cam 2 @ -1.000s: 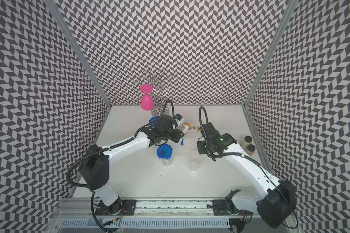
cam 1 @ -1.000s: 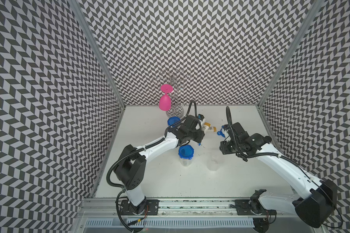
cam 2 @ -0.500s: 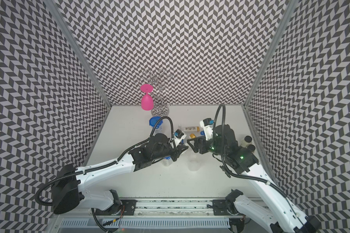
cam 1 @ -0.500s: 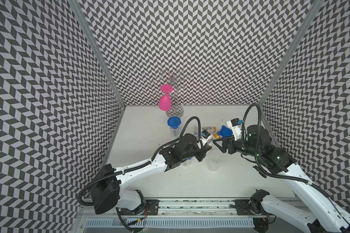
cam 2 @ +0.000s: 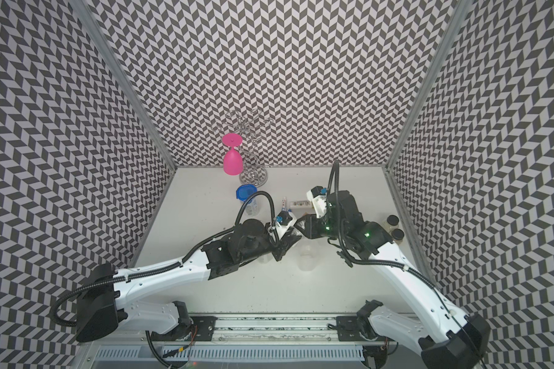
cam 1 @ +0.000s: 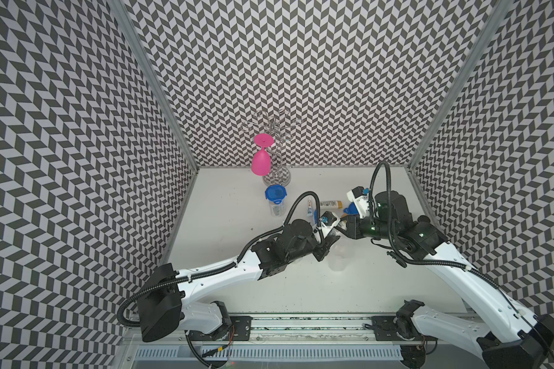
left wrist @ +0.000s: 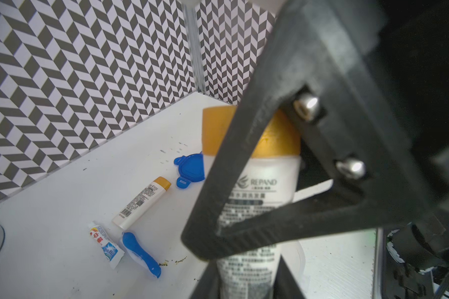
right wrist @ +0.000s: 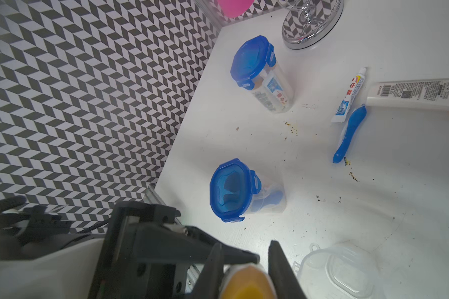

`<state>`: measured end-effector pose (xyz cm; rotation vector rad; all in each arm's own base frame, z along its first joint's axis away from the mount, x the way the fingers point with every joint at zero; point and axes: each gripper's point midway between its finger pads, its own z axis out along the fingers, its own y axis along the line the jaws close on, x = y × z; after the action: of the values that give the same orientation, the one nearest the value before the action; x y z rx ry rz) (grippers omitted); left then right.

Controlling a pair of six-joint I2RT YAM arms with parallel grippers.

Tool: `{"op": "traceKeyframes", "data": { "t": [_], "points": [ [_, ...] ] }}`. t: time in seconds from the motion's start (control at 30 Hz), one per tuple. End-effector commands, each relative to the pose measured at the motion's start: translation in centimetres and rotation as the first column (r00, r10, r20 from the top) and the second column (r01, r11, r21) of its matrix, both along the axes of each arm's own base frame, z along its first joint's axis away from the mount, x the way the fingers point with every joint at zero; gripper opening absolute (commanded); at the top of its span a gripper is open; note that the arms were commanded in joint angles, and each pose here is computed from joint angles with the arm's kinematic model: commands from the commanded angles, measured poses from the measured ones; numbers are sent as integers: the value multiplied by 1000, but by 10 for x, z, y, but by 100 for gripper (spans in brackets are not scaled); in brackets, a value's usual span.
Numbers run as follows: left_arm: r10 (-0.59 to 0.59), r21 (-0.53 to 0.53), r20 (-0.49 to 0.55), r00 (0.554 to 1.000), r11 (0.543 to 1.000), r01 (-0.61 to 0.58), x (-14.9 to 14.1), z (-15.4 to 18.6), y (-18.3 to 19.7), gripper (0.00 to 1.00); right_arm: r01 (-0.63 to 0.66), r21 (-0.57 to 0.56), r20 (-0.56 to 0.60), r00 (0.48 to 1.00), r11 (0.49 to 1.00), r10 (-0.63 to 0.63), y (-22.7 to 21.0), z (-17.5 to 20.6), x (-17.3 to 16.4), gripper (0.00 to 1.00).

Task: Pack away toiletry kits
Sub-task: Place the toiletry item into the container.

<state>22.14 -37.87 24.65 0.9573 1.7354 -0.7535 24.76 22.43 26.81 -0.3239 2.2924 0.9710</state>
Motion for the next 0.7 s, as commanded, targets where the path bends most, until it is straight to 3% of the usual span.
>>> {"op": "traceKeyframes", "data": {
  "t": [0.0, 0.07, 0.17, 0.33, 0.47, 0.67],
  "points": [
    [-60, -92, -126, 990, 995, 49, 11, 15, 9, 72, 63, -50, 121, 991, 997, -56, -16, 24, 7, 0],
    [-75, -168, -195, 978, 985, 42, 27, 30, 25, 83, 117, -150, 132, 986, 982, -98, -31, 15, 11, 0],
    [-80, -229, -250, 965, 973, 22, 51, 55, 32, 86, 163, -281, 137, 982, 946, -129, -46, -6, 16, 0],
    [54, -86, -344, 937, 992, -88, 105, 35, 15, 86, 157, -328, 161, 981, 931, -109, -41, -19, 21, 0],
    [45, -50, -411, 910, 996, -72, 149, 15, -4, 88, 148, -391, 187, 979, 909, -79, -35, -31, 24, 0],
    [189, 171, -367, 911, 976, -133, 221, -45, -23, 87, 112, -467, 157, 987, 877, -43, -27, -60, 22, 0]
  ]
}}
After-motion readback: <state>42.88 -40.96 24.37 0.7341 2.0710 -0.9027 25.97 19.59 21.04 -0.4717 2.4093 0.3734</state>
